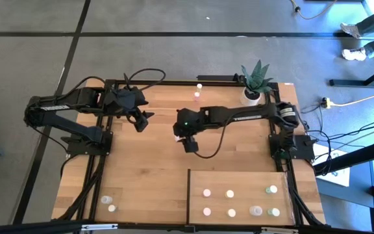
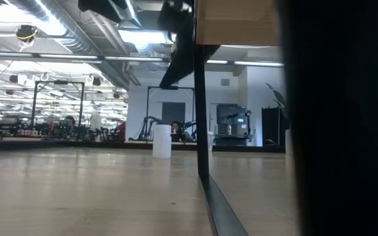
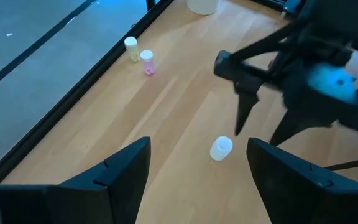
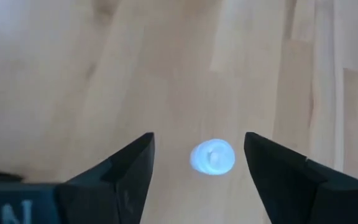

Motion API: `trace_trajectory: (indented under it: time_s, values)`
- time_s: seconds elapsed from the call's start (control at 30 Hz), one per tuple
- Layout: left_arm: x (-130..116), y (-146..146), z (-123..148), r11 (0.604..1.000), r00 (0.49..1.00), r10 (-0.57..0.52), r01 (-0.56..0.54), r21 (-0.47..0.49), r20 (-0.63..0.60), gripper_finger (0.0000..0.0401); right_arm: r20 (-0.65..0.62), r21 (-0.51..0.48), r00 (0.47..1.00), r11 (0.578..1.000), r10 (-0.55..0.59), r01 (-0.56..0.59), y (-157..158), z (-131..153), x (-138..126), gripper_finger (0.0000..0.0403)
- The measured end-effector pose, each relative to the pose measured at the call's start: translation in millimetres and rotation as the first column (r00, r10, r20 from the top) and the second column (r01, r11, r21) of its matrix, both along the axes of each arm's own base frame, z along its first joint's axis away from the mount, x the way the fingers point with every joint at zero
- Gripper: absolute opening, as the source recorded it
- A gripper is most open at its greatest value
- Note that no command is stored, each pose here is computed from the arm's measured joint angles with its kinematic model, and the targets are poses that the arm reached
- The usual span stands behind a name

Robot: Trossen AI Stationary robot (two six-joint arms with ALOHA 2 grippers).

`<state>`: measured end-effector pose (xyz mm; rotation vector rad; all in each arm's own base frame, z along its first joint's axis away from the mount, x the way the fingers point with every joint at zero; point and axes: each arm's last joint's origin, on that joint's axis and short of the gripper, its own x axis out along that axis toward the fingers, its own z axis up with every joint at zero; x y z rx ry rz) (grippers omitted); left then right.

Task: Pick and place medicine bottles onto shelf by color
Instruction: Put the top transparent pill bottle on the shelf aligned with the other transparent pill bottle

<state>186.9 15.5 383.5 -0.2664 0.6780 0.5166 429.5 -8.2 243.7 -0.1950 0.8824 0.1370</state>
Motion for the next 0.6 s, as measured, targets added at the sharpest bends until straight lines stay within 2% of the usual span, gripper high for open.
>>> trace_trajectory:
  time_s: [0.6]
  values:
    - [-1,0,-1,1.0,1.0,0.001,-0.001,-0.001,-0.014,0.0259,-0.069,-0.057,0.998,0.998,-0.013,0.009,-15,-48,18,0.025]
